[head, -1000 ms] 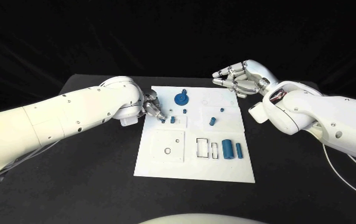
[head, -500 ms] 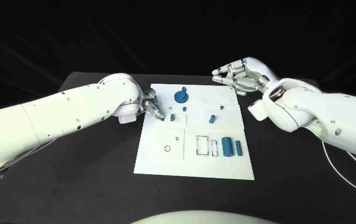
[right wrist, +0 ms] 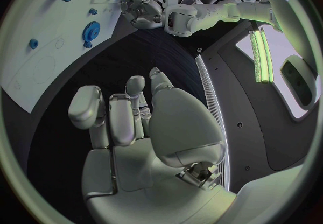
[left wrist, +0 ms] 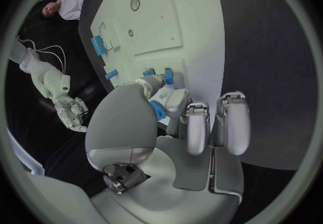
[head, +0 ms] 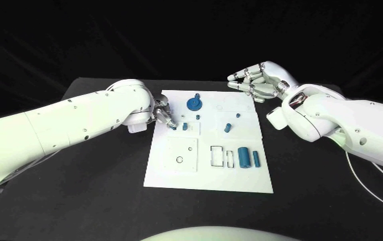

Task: Assemble the parts on the task board

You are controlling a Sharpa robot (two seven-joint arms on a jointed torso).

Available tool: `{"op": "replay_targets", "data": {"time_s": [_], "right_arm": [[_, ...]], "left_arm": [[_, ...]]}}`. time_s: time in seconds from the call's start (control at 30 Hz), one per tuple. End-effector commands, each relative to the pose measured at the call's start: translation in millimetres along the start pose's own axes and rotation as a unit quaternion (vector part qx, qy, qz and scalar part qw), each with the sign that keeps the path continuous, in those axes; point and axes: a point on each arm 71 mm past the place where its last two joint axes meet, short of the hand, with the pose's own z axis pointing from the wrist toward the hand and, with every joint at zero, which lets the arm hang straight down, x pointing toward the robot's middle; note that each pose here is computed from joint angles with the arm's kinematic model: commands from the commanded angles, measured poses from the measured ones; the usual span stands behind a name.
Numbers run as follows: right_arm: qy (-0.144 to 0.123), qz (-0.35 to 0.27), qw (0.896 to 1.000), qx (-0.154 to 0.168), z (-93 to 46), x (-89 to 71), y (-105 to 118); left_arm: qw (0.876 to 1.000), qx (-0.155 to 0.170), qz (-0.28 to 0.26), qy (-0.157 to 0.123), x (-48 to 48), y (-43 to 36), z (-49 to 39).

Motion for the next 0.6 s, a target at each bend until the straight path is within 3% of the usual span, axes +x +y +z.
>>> {"op": "replay_targets", "data": {"time_s": [0.03, 0.6], "right_arm": [[0.008, 0.000, 1.000, -0.004, 0.0, 1.9, 0.8], [0.008, 0.001, 1.000, -0.004, -0.4, 2.2, 1.5]], "left_arm": [[1.000, -0.007, 0.013, 0.019, 6.4, -0.2, 2.1], [0.999, -0.016, 0.009, 0.028, 8.3, -7.6, 5.6]]}}
